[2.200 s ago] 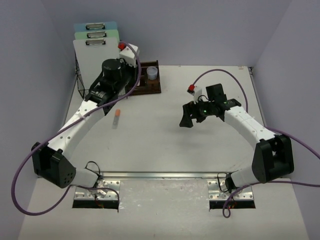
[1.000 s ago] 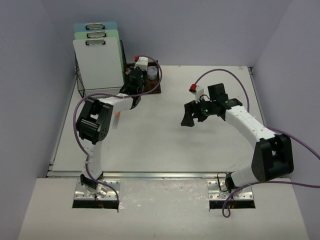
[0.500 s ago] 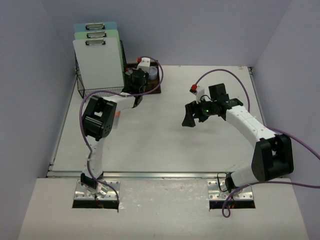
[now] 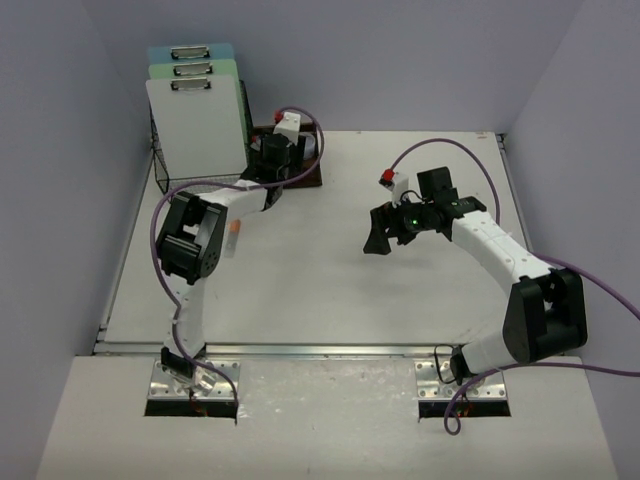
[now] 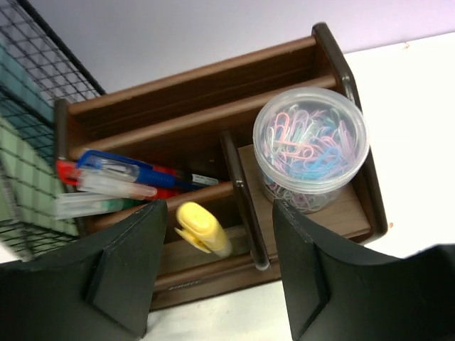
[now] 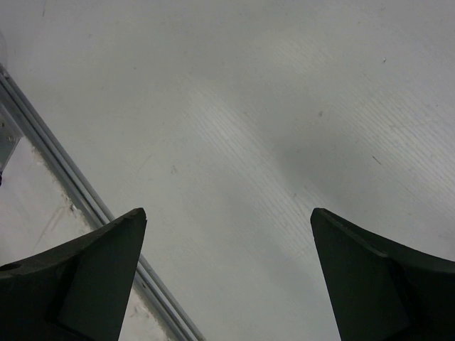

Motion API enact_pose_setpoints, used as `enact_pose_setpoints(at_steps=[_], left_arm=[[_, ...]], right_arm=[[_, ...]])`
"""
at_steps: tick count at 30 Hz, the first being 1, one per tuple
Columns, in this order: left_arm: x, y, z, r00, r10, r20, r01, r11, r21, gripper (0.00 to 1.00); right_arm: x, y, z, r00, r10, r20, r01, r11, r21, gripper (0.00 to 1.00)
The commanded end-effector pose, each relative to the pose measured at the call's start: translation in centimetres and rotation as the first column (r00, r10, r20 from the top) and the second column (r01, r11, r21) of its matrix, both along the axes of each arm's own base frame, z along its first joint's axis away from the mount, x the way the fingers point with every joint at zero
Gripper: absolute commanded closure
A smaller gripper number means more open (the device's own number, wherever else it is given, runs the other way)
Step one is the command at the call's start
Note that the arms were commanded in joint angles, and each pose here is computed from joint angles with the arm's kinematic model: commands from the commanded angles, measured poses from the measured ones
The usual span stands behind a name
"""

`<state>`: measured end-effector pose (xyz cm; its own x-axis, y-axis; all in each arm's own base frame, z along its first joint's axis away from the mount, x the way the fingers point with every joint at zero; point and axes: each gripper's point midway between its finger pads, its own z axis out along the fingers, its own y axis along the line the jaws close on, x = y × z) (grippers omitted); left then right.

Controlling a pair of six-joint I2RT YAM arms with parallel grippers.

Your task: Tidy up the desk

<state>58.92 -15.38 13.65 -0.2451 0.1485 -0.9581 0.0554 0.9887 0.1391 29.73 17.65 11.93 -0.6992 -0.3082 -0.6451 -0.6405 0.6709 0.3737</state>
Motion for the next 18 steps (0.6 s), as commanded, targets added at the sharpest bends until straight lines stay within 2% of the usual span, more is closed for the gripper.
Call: enact_pose_setpoints(at_steps=[1,4,6,8,11,13,17,18], left_arm=[[-1.8,1.4,13.0,0.981,0.027,0.191,-0.005,0.993,-0.117,0.41],[-6.1,3.2,16.4,0.975,0.044,0.219,-0.009,0.987,-0.158,0.42],[-7.4,3.9,16.2,0.979,0.047,0.196,-0.015,0.987,-0.160,0.42],[-10.4,5.5,16.0,0.985,0.064,0.162,-0.039,0.987,-0.154,0.44],[-14.3,7.3,12.6,0.996,0.078,0.041,-0.073,0.991,-0.115,0.46],[-16.4,8.2,9.0,0.993,0.082,-0.081,-0.088,0.993,-0.076,0.46],[-19.2,9.4,2.3,0.956,0.096,-0.279,-0.104,0.994,-0.013,0.45],[-19.4,9.5,1.4,0.946,0.109,-0.305,-0.125,0.992,-0.034,0.44]], right_arm=[[0.5,0.3,1.6,0.999,0.010,0.042,-0.012,0.999,0.032,0.01],[0.5,0.3,1.8,0.999,0.010,0.052,-0.012,0.999,0.036,0.01],[0.5,0.3,1.9,0.998,0.008,0.056,-0.010,0.999,0.037,0.01],[0.4,0.3,1.9,0.998,0.010,0.060,-0.013,0.999,0.039,0.01],[0.4,0.5,2.0,0.999,-0.006,0.039,0.003,0.998,0.058,0.01],[0.4,0.6,2.1,0.999,-0.007,0.040,0.005,0.998,0.061,0.01],[0.4,0.6,2.3,0.999,-0.010,0.039,0.008,0.998,0.061,0.01],[0.5,0.5,2.4,0.999,-0.012,0.044,0.010,0.998,0.058,0.01]])
